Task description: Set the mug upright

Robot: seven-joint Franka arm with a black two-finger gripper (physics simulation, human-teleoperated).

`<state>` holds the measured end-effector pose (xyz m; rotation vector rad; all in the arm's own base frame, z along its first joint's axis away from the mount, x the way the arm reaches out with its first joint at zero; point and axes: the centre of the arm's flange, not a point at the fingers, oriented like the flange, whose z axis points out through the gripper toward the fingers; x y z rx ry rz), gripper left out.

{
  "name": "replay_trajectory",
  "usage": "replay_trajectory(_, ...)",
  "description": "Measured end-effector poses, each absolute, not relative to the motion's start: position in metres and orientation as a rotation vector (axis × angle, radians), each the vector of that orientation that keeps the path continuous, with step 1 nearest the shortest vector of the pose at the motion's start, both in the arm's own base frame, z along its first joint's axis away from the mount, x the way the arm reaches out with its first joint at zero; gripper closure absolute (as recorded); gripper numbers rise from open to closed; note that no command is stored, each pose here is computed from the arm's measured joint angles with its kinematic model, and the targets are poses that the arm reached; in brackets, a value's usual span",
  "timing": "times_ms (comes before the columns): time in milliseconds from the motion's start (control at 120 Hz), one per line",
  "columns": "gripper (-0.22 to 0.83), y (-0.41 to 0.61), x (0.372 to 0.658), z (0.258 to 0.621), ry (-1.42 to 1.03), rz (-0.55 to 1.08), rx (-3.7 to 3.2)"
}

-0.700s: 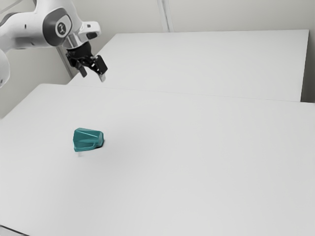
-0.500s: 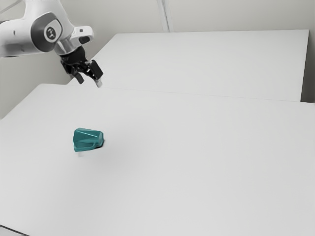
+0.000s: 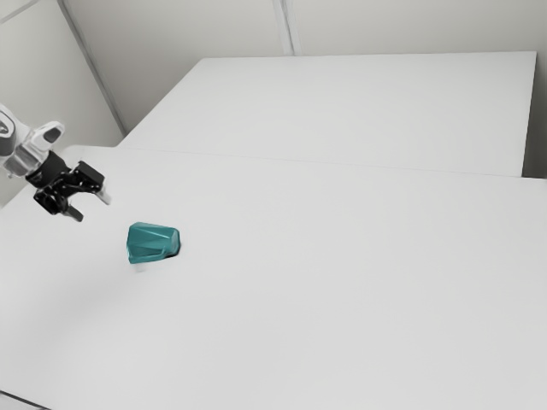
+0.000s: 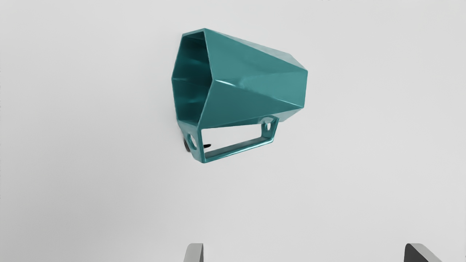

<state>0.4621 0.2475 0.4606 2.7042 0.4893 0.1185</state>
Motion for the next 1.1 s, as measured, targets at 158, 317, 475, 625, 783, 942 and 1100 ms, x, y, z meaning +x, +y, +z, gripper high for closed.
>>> replay_trajectory(158, 0.00, 0.283, 0.463, 0.409, 0.578, 0.104, 2.580)
replay_trajectory(317, 0.00, 0.298, 0.458, 0.375, 0.586, 0.112, 2.483)
replay_trajectory(475, 0.00, 0.300, 0.463, 0.344, 0.545, 0.094, 2.425)
replay_trajectory(625, 0.00, 0.299, 0.477, 0.322, 0.490, 0.098, 2.377)
replay_trajectory(783, 0.00, 0.294, 0.491, 0.311, 0.422, 0.119, 2.347)
replay_trajectory(942, 0.00, 0.291, 0.507, 0.313, 0.344, 0.150, 2.346)
replay_trajectory(1100, 0.00, 0.294, 0.521, 0.308, 0.289, 0.165, 2.355)
